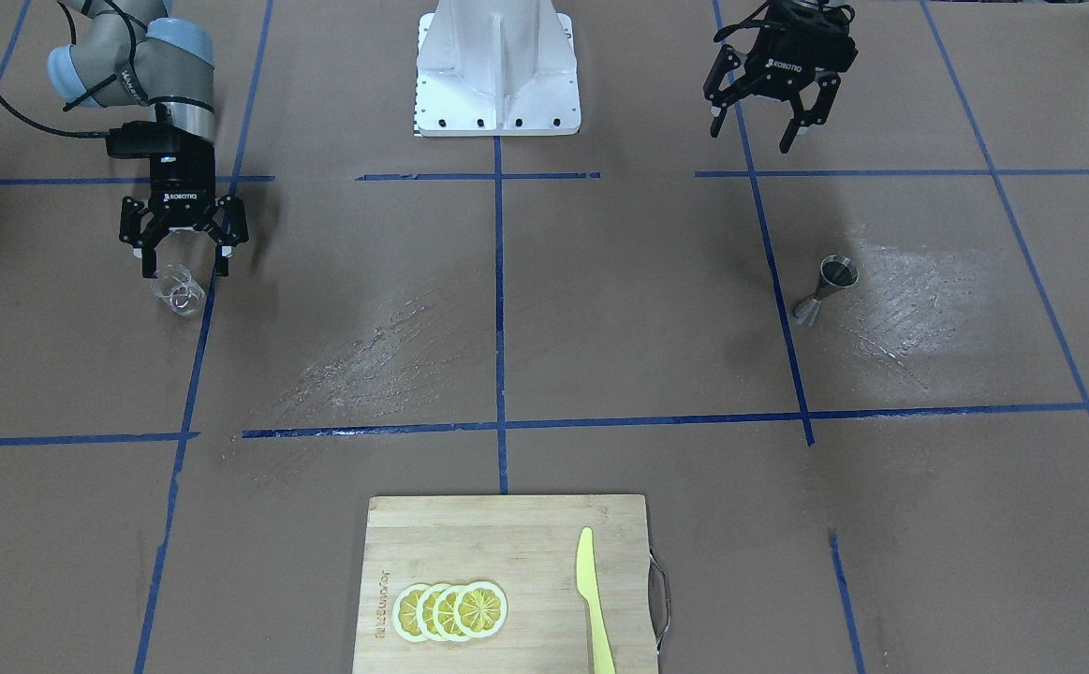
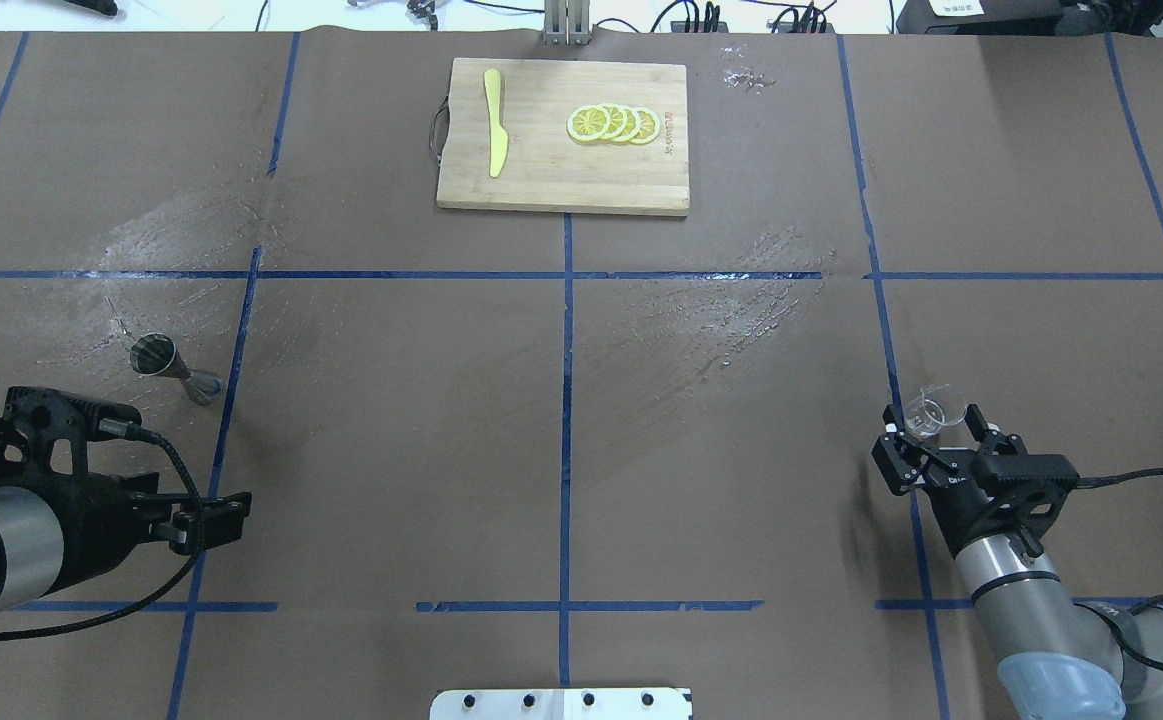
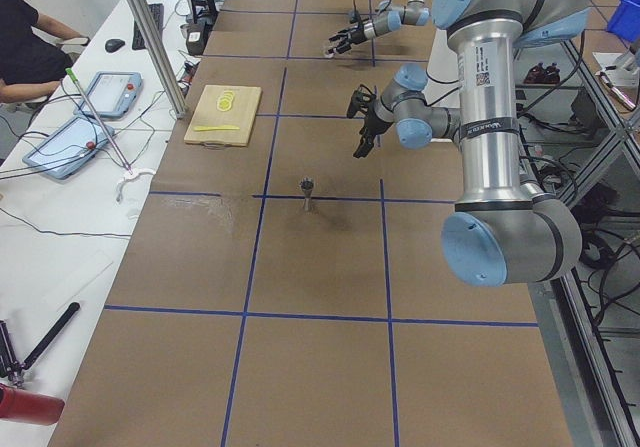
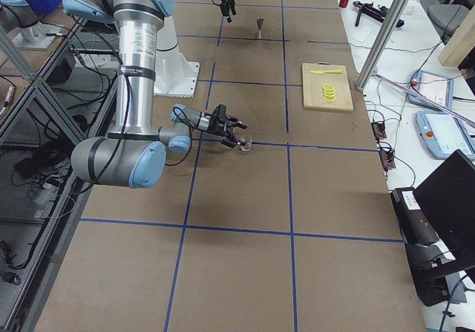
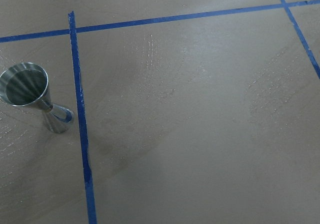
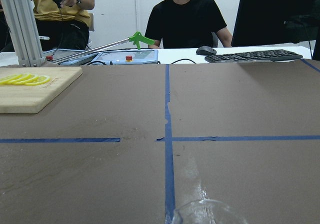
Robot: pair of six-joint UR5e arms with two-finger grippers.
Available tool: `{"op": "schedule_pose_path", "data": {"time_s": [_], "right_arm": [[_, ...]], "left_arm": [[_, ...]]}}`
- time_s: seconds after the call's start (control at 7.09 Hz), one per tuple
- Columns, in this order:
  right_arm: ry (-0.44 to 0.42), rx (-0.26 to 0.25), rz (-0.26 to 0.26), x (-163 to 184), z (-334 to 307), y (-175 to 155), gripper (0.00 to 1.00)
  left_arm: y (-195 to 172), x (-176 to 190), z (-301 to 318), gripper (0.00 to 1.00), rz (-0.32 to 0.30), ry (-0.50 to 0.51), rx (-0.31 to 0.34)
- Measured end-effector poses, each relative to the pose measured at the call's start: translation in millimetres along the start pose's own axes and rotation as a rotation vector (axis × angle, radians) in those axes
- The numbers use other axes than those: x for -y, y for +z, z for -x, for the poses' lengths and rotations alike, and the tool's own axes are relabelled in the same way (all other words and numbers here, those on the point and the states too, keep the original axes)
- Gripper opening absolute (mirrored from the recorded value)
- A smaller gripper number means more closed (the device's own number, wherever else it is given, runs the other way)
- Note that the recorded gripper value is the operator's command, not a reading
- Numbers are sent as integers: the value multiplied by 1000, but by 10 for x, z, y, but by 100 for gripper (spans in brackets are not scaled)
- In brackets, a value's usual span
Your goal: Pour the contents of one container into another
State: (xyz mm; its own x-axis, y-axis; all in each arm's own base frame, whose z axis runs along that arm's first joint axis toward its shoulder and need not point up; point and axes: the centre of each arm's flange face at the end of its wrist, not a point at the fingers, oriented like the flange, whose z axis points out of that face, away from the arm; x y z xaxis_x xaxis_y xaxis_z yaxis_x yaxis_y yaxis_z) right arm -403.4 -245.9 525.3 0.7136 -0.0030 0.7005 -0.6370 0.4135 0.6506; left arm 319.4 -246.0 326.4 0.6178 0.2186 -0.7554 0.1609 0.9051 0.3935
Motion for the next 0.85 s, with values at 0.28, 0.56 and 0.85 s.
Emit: {"op": "schedule_pose_path", "data": {"time_s": [0.28, 0.56, 0.85], "right_arm": [[-33, 51, 58, -22, -86, -370, 100], [-76, 83, 159, -33, -256, -629, 100], [-96, 95, 323, 227, -459, -858, 100]], "left_arm": [[-8, 33, -49, 100, 13, 3, -21], [-19, 63, -63, 100, 15, 5, -29], [-36, 118, -30, 100, 7, 21, -27]]}}
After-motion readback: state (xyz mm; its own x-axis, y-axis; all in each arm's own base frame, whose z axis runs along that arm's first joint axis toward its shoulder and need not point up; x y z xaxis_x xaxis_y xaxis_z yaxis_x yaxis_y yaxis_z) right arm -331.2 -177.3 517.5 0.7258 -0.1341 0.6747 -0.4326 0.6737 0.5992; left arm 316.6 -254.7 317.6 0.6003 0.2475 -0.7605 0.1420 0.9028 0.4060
